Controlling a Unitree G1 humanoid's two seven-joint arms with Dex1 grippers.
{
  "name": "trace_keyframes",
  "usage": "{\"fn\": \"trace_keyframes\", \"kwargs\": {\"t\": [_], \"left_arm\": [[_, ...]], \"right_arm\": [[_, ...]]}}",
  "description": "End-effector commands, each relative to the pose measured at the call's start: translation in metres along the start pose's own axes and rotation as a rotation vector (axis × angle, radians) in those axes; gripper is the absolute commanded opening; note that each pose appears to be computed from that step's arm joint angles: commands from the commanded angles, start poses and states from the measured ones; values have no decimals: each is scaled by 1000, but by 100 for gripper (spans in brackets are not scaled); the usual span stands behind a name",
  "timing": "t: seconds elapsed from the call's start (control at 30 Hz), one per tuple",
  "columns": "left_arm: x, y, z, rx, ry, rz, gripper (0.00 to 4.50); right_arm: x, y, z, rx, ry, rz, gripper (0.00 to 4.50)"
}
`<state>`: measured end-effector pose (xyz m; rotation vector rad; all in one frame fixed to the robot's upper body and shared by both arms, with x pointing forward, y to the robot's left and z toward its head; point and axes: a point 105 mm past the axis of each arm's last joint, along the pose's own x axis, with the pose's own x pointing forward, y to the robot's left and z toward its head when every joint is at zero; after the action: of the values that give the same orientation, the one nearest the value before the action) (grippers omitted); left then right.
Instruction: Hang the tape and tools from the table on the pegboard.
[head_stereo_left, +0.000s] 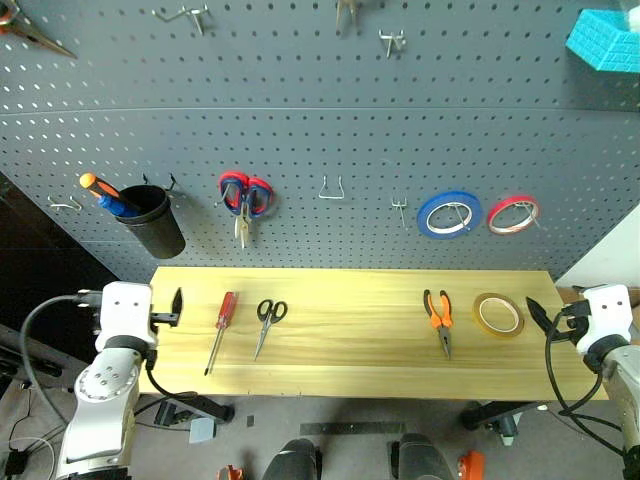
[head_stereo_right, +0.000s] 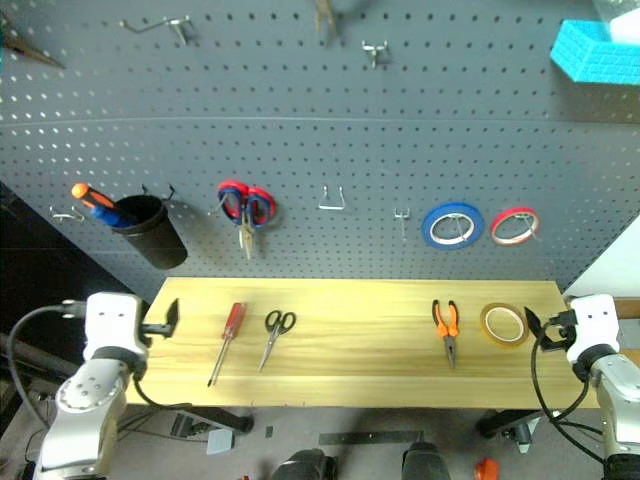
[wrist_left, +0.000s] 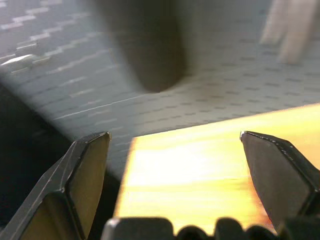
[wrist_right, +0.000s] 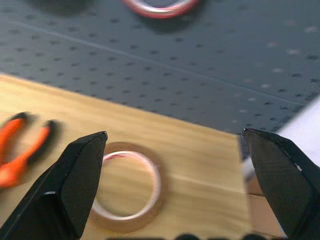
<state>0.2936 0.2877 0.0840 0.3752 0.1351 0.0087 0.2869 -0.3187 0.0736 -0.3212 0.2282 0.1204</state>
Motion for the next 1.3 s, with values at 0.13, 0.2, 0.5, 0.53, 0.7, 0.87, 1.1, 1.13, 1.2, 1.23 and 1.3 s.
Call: {"fn": "trace_keyframes", "kwargs": {"t": [0.13, 0.2, 0.5, 0.53, 0.7, 0.87, 1.1, 1.13, 1.2, 1.23, 1.3], "left_arm": [[10, -48, 49, 25, -126, -258, 448], [13, -62, 55, 24, -120, -360, 448], [-4, -124, 99, -13, -157, -910, 448], [-6, -128, 103, 8, -164, -964, 448], [-9, -141, 120, 71, -203, -1131, 448], [-16, -152, 139, 106, -267, -1233, 448], [-23, -159, 148, 137, -297, -1282, 448], [-23, -159, 147, 138, -294, -1284, 448], [-24, -158, 143, 145, -286, -1286, 448], [-25, -157, 142, 150, -282, -1286, 448], [-26, -156, 141, 155, -281, -1284, 450]], "right_arm": [[4, 28, 22, -48, 25, 90, 450], [6, 35, 24, -66, 41, 113, 450], [23, 48, 16, -64, 192, 202, 450], [27, 45, 14, -72, 211, 200, 450], [47, 32, 9, -104, 279, 205, 450], [63, 21, 0, -106, 347, 218, 450], [75, 30, -21, -106, 447, 358, 450], [76, 30, -24, -112, 466, 377, 450], [75, 29, -29, -125, 499, 400, 450], [75, 29, -32, -129, 516, 408, 450], [77, 27, -36, -138, 536, 409, 432]]}}
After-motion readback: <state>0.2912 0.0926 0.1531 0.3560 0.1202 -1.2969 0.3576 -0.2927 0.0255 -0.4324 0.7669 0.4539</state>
